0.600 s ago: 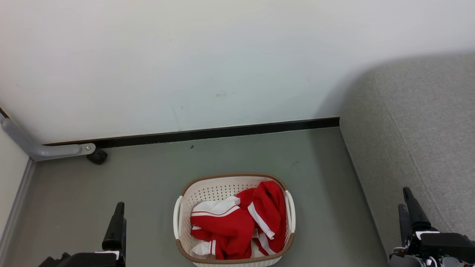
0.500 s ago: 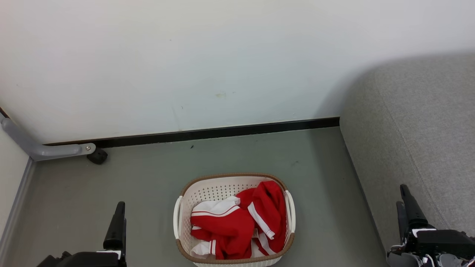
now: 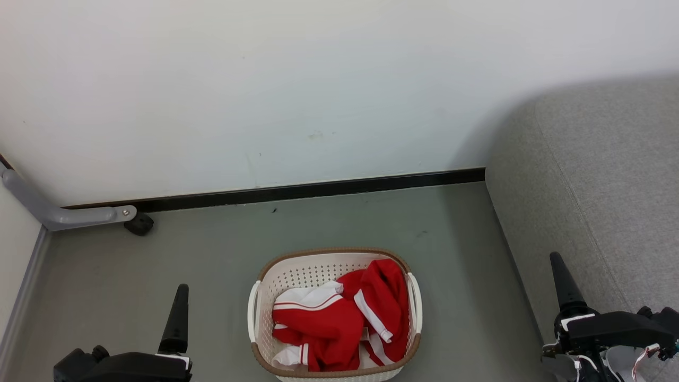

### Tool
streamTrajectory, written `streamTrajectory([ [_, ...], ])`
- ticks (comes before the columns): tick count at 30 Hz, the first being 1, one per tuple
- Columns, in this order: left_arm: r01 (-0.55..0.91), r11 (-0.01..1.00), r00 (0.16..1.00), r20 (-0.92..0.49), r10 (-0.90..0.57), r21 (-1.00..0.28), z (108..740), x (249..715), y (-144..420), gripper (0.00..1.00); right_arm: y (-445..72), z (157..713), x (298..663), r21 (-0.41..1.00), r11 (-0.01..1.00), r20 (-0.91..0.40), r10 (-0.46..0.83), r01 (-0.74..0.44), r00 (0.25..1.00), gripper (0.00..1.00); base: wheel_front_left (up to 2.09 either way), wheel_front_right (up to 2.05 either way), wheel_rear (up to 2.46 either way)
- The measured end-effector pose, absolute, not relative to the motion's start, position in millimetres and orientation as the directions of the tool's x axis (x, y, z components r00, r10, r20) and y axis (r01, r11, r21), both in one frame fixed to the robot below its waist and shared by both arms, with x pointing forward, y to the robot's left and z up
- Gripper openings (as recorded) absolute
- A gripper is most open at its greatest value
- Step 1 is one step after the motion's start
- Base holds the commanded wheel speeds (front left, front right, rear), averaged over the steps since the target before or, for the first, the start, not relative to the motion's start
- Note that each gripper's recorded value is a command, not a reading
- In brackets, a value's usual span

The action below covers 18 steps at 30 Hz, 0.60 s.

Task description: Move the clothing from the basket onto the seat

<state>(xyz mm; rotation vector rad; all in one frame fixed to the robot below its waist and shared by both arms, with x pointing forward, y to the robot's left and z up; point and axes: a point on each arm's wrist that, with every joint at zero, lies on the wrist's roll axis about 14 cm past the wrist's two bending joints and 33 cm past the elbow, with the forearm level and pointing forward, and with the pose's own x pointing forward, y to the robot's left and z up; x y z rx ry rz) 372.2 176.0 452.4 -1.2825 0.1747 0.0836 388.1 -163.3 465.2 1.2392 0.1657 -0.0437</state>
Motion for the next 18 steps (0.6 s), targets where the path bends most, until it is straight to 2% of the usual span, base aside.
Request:
streamTrajectory([
  [18,-0.081,0.594,0.982,-0.165,-0.089,-0.8,454.5,381.8,170.0,1.0,-147.5,469.0,400.4,0.766,0.642,-0.149,0.126,0.034,0.981,1.0,0.0,0.0,0.0],
])
